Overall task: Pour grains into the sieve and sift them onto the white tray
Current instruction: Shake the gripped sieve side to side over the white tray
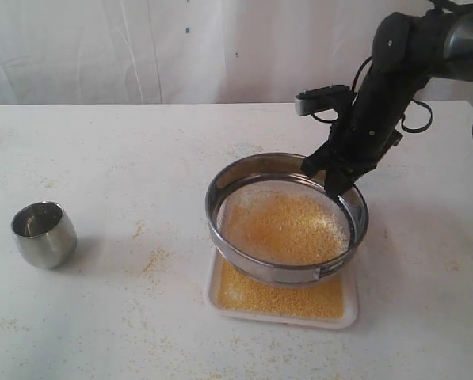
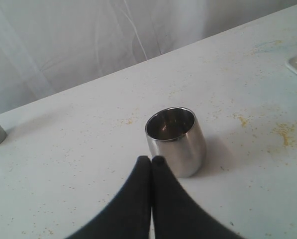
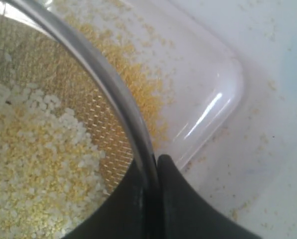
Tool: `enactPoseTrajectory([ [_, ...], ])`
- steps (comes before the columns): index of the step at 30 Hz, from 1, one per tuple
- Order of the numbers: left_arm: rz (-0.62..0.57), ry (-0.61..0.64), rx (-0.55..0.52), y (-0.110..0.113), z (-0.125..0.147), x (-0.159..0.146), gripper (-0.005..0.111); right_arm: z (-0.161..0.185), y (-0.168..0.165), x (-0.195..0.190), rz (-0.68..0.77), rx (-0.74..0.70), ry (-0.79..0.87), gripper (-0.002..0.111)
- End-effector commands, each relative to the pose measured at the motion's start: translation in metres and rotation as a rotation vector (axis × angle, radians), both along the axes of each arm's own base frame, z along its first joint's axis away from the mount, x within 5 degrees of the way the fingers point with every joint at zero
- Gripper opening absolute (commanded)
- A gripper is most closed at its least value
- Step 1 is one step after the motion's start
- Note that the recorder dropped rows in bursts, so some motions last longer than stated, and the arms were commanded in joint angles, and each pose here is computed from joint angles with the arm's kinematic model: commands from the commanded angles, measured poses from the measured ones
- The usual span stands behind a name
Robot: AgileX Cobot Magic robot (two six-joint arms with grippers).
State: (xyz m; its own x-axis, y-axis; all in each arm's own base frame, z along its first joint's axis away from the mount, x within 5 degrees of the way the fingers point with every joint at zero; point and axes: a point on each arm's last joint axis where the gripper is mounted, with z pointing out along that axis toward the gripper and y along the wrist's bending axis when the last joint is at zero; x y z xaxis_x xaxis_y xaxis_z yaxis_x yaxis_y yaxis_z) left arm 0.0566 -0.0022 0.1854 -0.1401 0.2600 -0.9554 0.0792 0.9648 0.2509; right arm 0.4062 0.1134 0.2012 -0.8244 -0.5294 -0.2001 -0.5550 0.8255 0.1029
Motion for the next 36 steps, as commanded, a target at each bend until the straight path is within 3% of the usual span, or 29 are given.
enactPoseTrajectory([
  [1,0.003,0.001,-0.006,0.000,-0.001,0.000,0.000,0.008,-0.001,0.004,-0.223,-0.014,-0.043,0.000],
  [4,0.003,0.001,-0.006,0.000,-0.001,0.000,0.000,0.008,0.017,-0.012,0.214,0.063,0.034,0.000],
  [5,0.003,0.001,-0.006,0.000,-0.001,0.000,0.000,0.007,0.015,-0.010,0.152,0.045,0.024,0.000],
  [8,0.003,0.001,-0.006,0.000,-0.001,0.000,0.000,0.008,0.007,0.003,-0.232,0.019,-0.037,0.000],
  [9,0.003,0.001,-0.006,0.000,-0.001,0.000,0.000,0.008,0.009,0.000,-0.166,0.028,-0.015,0.000],
  [11,0.003,0.001,-0.006,0.000,-0.001,0.000,0.000,0.008,0.019,-0.011,0.172,0.058,0.025,0.000],
  [12,0.003,0.001,-0.006,0.000,-0.001,0.000,0.000,0.007,0.018,-0.011,0.169,0.045,0.019,0.000],
  [15,0.003,0.001,-0.006,0.000,-0.001,0.000,0.000,0.007,0.002,0.004,-0.242,-0.031,-0.057,0.000],
  [16,0.003,0.001,-0.006,0.000,-0.001,0.000,0.000,0.007,0.004,0.002,-0.208,-0.023,-0.030,0.000],
  [18,0.003,0.001,-0.006,0.000,-0.001,0.000,0.000,0.007,0.012,-0.009,0.103,0.009,0.026,0.000],
  [19,0.003,0.001,-0.006,0.000,-0.001,0.000,0.000,0.006,0.012,-0.010,0.174,-0.001,0.023,0.000],
  [20,0.003,0.001,-0.006,0.000,-0.001,0.000,0.000,0.006,0.009,-0.006,0.098,-0.037,-0.008,0.000],
  [22,0.003,0.001,-0.006,0.000,-0.001,0.000,0.000,0.006,-0.001,0.003,-0.213,-0.075,-0.050,0.000],
  [23,0.003,0.001,-0.006,0.000,-0.001,0.000,0.000,0.006,0.000,0.002,-0.198,-0.070,-0.037,0.000],
  [25,0.003,0.001,-0.006,0.000,-0.001,0.000,0.000,0.006,0.011,-0.008,0.086,-0.009,0.021,0.000],
  [26,0.003,0.001,-0.006,0.000,-0.001,0.000,0.000,0.006,0.013,-0.010,0.161,-0.003,0.023,0.000],
  [29,0.003,0.001,-0.006,0.000,-0.001,0.000,0.000,0.007,0.006,0.002,-0.180,-0.034,-0.046,0.000],
  [30,0.003,0.001,-0.006,0.000,-0.001,0.000,0.000,0.007,0.006,0.001,-0.206,-0.027,-0.033,0.000],
  [33,0.003,0.001,-0.006,0.000,-0.001,0.000,0.000,0.008,0.021,-0.011,0.163,0.035,0.013,0.000],
  [34,0.003,0.001,-0.006,0.000,-0.001,0.000,0.000,0.008,0.020,-0.009,0.120,0.026,0.003,0.000],
  [36,0.003,0.001,-0.006,0.000,-0.001,0.000,0.000,0.008,0.007,0.004,-0.194,-0.023,-0.078,0.000],
])
